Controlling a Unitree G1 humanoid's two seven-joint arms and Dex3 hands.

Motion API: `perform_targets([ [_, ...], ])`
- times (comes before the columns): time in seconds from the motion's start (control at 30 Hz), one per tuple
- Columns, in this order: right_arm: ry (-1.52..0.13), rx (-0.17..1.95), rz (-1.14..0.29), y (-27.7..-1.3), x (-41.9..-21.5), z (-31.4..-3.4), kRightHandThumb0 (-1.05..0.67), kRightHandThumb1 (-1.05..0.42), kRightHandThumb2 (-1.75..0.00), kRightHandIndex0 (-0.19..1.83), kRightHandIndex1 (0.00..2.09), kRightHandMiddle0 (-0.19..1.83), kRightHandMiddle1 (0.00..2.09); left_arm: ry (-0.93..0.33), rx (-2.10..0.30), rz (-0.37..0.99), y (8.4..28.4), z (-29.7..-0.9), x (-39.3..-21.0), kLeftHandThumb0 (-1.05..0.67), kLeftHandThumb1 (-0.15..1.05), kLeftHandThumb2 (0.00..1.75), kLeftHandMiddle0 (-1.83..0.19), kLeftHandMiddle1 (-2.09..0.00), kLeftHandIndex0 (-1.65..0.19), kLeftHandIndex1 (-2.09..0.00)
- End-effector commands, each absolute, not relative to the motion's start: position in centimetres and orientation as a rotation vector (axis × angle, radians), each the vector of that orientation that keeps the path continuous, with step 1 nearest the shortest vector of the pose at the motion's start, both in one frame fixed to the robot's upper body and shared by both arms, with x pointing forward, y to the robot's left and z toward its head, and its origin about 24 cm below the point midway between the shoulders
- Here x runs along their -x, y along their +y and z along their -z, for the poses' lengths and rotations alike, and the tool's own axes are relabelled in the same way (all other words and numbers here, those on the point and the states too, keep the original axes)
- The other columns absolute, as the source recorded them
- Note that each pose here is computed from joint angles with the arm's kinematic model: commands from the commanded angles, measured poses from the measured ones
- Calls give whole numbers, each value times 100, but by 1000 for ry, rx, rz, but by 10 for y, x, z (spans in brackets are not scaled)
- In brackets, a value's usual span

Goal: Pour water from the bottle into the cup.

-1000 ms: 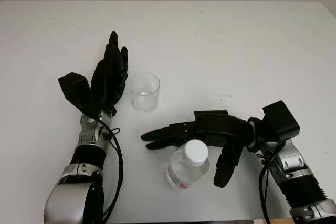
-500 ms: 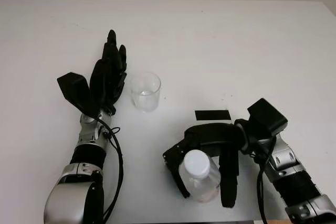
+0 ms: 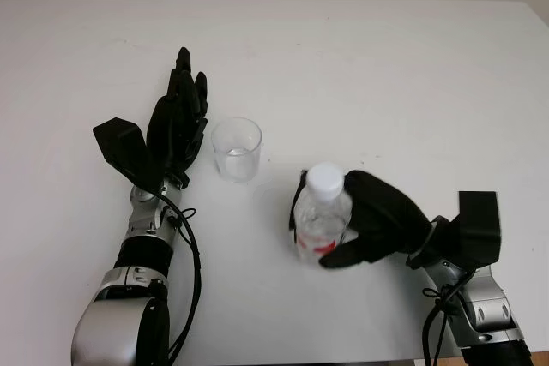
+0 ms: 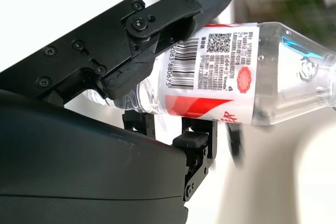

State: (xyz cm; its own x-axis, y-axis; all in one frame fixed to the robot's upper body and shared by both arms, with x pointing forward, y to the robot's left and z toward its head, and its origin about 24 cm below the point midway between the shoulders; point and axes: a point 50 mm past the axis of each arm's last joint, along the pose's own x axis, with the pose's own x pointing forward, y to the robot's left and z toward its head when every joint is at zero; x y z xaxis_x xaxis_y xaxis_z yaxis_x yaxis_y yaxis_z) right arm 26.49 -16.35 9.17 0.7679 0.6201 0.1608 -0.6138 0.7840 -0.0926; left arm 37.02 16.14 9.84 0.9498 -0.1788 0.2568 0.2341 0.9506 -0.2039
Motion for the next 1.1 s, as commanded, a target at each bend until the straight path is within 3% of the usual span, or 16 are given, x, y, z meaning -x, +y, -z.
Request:
perform_targets([
  [0.0,-227,3,-599,-167,-267,-93,-21,-105,-35,138,209,116,209,-247,234,217,160,-101,-371,-84,105,72,16,-5,19,-2],
  [0.2,-277,-29,-436,-172,-276,-92,-23,-105,-33,151,209,130,209,-245,239,225,162,-101,-371,-85,105,71,16,-5,19,-2],
  [0.3,-287,-44,-384,-174,-282,-92,-23,-105,-38,179,209,163,209,-246,238,231,162,-101,-371,-85,105,71,16,-5,19,-2],
  [0.43,-276,-43,-275,-177,-294,-97,-23,-105,-38,183,209,170,209,-250,228,237,162,-101,-371,-85,105,71,17,-5,19,0],
  [0.57,-253,6,-222,-179,-306,-102,-21,-105,-36,155,209,136,209,-247,229,241,162,-101,-371,-85,105,71,17,-5,19,0],
  [0.67,-213,71,-178,-176,-317,-111,-20,-105,-34,150,209,123,209,-245,231,237,162,-101,-371,-84,105,71,17,-5,19,0],
  [0.73,-231,153,-141,-174,-326,-117,-17,-105,-32,149,209,121,209,-244,233,233,162,-101,-371,-85,105,70,16,-6,18,-1],
  [0.77,-249,206,-125,-173,-332,-120,-13,-100,-36,155,209,130,209,-244,233,231,162,-100,-371,-85,105,70,17,-5,19,0],
  [0.9,-284,329,-89,-168,-348,-129,-11,-82,-65,165,209,155,209,-246,238,225,163,-99,-369,-85,105,70,16,-5,18,-1],
  [1.0,-330,464,-65,-166,-358,-135,-12,-76,-75,138,209,145,209,-244,229,219,163,-98,-369,-85,105,71,16,-6,18,-1],
  [1.07,-349,518,-60,-164,-362,-138,-12,-75,-75,135,209,139,209,-244,226,218,163,-98,-368,-85,105,71,17,-5,18,-1],
])
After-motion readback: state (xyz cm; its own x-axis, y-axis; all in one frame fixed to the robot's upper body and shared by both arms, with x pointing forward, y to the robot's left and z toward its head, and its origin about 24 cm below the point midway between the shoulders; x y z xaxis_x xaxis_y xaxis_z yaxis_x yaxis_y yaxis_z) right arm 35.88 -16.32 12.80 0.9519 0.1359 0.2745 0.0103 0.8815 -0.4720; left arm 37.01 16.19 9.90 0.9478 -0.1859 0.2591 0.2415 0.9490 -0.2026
